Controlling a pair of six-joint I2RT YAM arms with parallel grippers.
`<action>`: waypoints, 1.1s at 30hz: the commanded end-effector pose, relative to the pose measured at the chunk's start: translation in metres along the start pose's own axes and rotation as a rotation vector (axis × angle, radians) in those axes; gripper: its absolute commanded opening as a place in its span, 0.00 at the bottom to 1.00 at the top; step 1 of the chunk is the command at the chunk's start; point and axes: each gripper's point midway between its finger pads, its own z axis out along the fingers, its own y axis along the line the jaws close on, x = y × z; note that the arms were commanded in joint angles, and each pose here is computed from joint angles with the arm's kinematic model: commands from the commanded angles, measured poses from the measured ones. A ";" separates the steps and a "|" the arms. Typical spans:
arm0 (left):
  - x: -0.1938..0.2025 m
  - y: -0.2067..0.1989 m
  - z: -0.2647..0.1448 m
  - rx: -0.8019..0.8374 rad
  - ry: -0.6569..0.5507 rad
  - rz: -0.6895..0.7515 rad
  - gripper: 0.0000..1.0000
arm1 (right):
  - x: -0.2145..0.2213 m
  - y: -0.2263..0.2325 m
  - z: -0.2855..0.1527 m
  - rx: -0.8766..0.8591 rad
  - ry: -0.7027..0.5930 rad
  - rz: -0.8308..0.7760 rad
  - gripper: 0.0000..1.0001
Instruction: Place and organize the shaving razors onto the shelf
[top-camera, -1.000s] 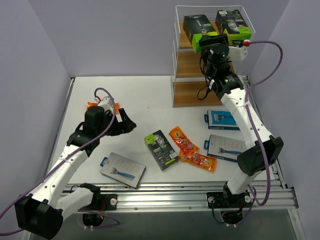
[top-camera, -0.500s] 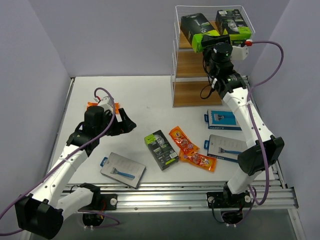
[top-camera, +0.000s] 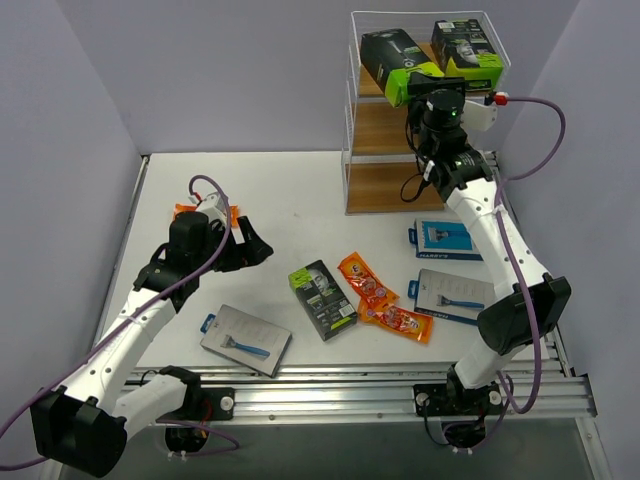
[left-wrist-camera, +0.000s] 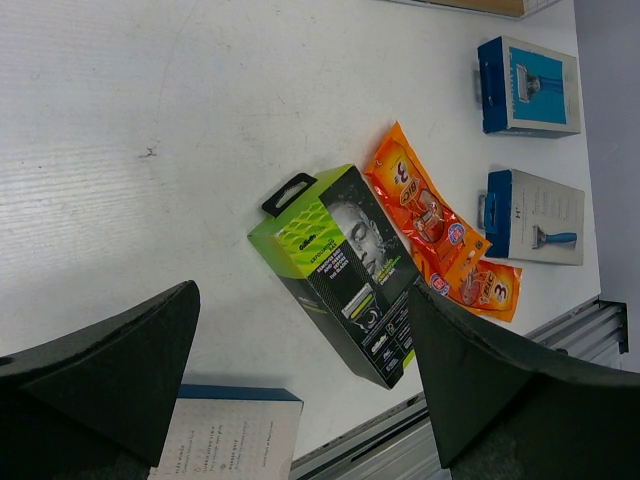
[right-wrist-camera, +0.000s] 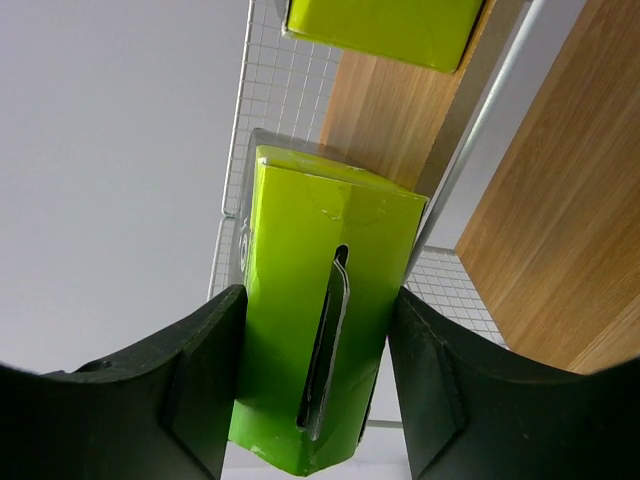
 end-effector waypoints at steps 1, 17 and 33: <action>-0.012 -0.008 0.000 0.034 -0.035 0.012 0.94 | -0.024 0.023 -0.014 -0.040 -0.077 0.087 0.00; -0.010 -0.007 0.003 0.036 -0.022 0.010 0.94 | -0.038 0.039 -0.021 -0.077 -0.167 0.081 0.35; -0.010 -0.008 0.002 0.047 -0.012 0.012 0.94 | -0.048 0.047 -0.047 -0.079 -0.079 -0.020 0.90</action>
